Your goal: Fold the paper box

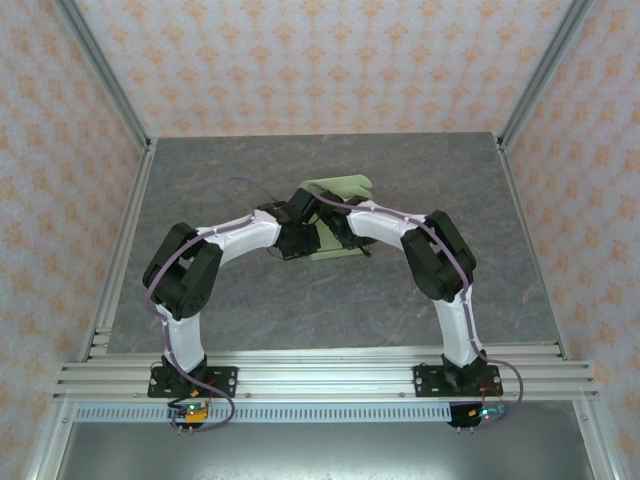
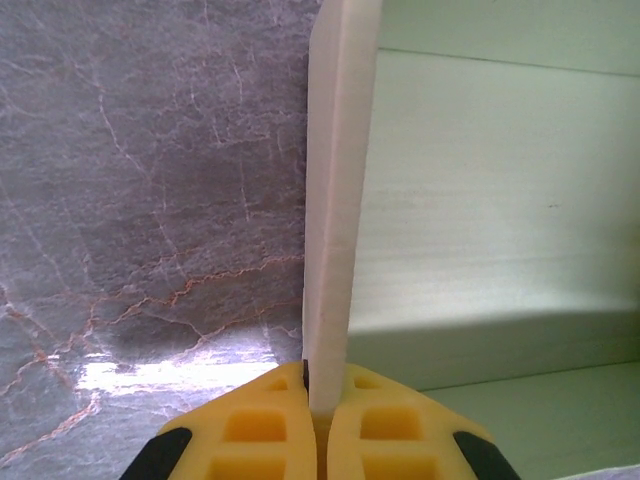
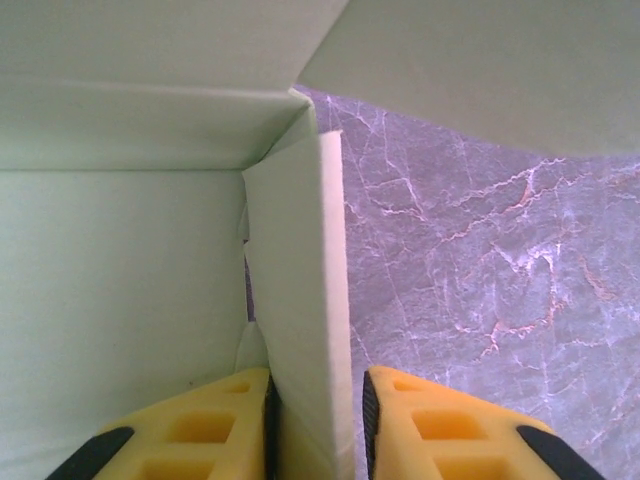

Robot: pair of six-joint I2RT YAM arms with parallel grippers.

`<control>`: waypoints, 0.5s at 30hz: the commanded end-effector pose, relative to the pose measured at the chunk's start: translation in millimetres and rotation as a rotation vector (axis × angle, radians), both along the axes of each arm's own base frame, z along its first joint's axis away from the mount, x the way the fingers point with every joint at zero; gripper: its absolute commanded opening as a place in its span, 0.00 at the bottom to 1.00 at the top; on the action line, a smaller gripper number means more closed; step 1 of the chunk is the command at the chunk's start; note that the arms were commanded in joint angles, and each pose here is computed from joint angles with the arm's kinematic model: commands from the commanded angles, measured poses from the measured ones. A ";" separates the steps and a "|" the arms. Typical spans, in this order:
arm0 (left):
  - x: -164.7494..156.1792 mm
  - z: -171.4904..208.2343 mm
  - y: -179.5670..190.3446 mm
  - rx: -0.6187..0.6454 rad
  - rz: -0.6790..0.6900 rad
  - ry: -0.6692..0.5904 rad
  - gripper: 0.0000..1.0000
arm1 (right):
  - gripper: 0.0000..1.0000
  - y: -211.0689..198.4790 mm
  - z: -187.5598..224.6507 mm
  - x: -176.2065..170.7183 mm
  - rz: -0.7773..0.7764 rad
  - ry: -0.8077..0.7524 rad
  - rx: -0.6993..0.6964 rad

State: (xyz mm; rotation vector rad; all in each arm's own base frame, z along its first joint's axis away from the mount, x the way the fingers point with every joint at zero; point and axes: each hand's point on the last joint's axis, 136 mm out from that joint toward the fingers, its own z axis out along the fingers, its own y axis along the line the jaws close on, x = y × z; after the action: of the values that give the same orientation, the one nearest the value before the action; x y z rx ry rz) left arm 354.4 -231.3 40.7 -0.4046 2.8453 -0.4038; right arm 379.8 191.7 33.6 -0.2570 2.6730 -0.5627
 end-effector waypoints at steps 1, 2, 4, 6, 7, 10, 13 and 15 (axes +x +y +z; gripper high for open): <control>-8.6 -6.2 28.2 0.130 0.026 0.050 0.00 | 0.29 -34.5 -10.3 -17.2 0.031 0.015 -0.274; -8.6 -5.9 28.3 0.130 0.027 0.050 0.00 | 0.29 -35.5 -11.6 -17.7 0.030 0.015 -0.278; -8.4 -6.1 27.9 0.129 0.027 0.051 0.00 | 0.27 -35.4 -11.4 -17.4 0.026 0.007 -0.272; -7.3 -5.4 27.0 0.126 0.027 0.049 0.00 | 0.14 -34.3 -8.4 -15.8 0.025 -0.005 -0.265; -7.0 -5.1 26.9 0.125 0.026 0.048 0.00 | 0.11 -33.6 -6.4 -14.3 0.024 -0.011 -0.264; -6.4 -4.2 26.4 0.123 0.023 0.045 0.00 | 0.10 -26.2 -1.6 -12.1 0.033 -0.018 -0.223; -4.1 -1.2 27.6 0.136 0.013 0.033 0.00 | 0.10 -21.3 7.7 -11.5 0.033 -0.035 -0.185; -2.2 2.0 29.0 0.149 0.006 0.021 0.00 | 0.13 -20.3 14.3 -11.2 0.031 -0.046 -0.178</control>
State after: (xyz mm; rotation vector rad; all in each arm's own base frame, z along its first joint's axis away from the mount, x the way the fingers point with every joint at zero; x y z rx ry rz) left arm 356.3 -231.5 41.9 -0.4020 2.8396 -0.4019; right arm 381.7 198.1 29.9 -0.2484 2.6726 -0.5013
